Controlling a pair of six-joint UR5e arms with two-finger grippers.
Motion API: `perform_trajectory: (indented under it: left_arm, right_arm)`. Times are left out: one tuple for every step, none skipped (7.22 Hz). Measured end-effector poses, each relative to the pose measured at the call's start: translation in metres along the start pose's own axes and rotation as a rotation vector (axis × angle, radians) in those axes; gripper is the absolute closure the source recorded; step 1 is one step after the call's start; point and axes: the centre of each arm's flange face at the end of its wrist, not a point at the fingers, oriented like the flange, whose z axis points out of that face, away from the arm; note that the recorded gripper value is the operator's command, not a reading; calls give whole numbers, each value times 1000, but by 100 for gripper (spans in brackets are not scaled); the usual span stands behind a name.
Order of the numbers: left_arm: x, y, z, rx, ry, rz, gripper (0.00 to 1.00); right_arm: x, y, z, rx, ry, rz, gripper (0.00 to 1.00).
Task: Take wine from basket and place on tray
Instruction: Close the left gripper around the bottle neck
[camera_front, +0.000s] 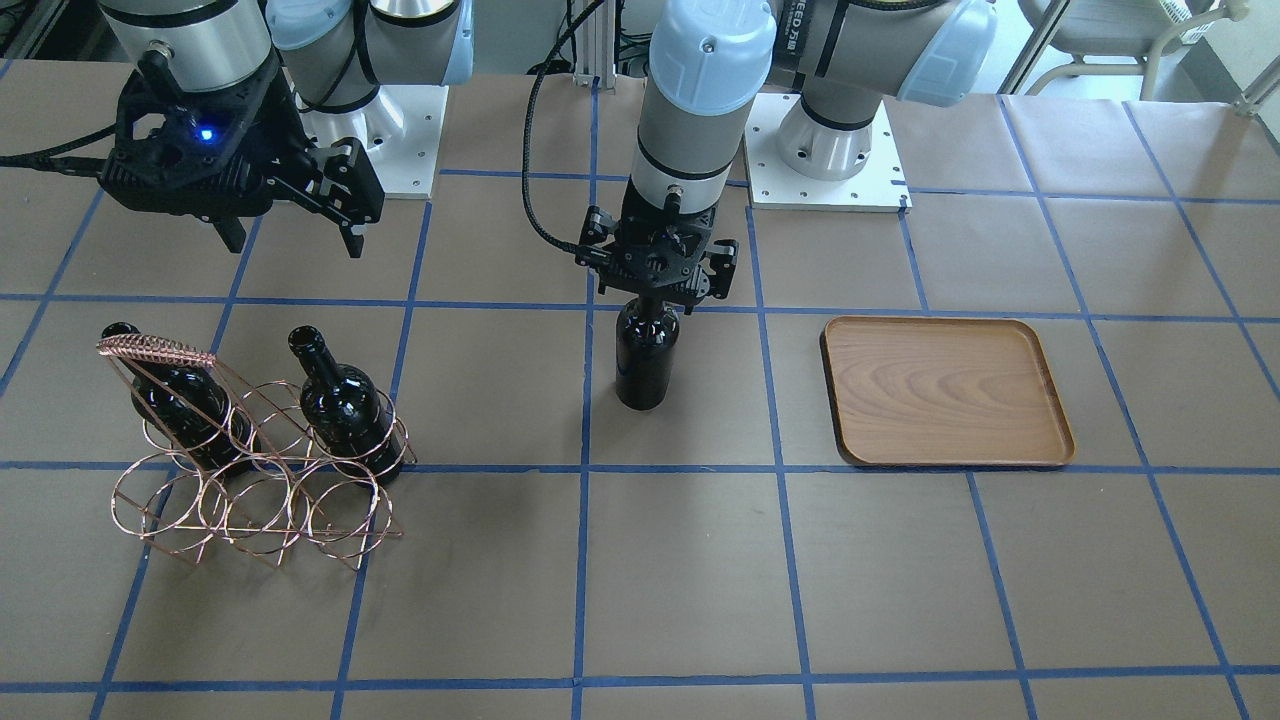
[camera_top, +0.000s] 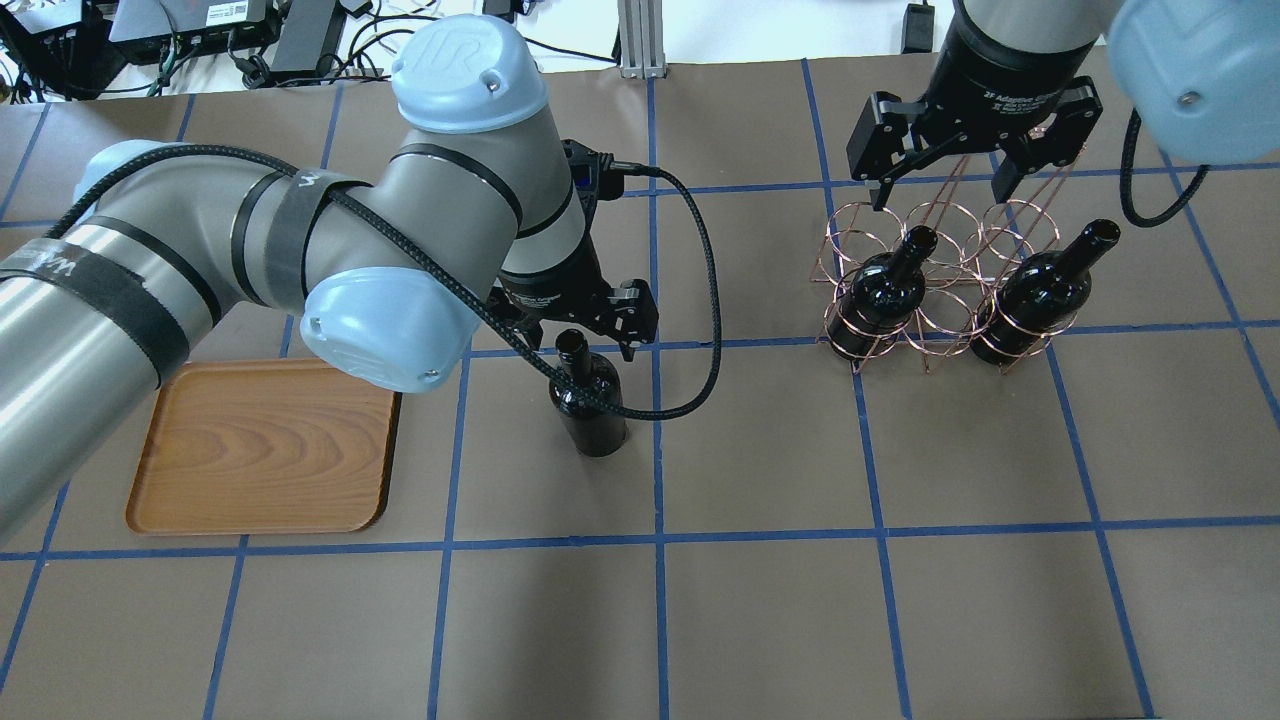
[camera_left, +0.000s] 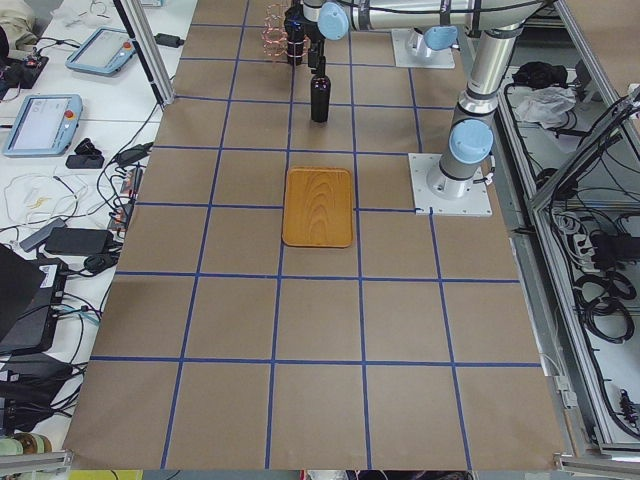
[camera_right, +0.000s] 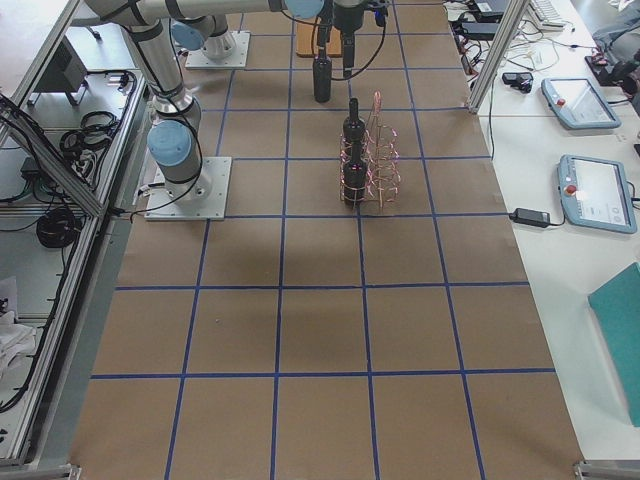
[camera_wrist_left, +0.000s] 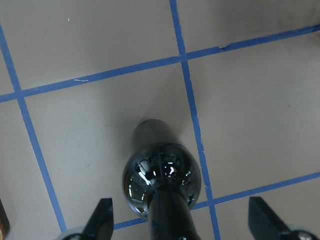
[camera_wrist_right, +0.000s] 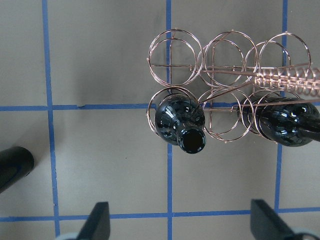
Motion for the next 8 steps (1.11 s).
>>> perform_trajectory:
  left_arm:
    - [0, 1, 3, -7, -2, 14, 33]
    - [0, 1, 4, -8, -2, 23, 38]
    - [0, 1, 4, -8, -2, 28, 42]
    - [0, 1, 5, -10, -3, 29, 42]
    - [-1, 1, 6, -13, -4, 28, 48]
    - [-1, 1, 7, -15, -4, 28, 79]
    - [-1, 1, 7, -16, -5, 28, 100]
    - [-1, 1, 7, -16, -6, 28, 100]
  right_arm:
    - [1, 0, 0, 0, 0, 0, 0]
    - [2, -1, 0, 2, -1, 1, 0]
    - [2, -1, -1, 6, -1, 4, 0]
    - [3, -2, -1, 6, -1, 6, 0]
    - [3, -1, -1, 4, -1, 7, 0]
    - [3, -1, 0, 4, -1, 8, 0]
    - [3, -1, 0, 3, -1, 8, 0]
    - [3, -1, 0, 3, -1, 8, 0]
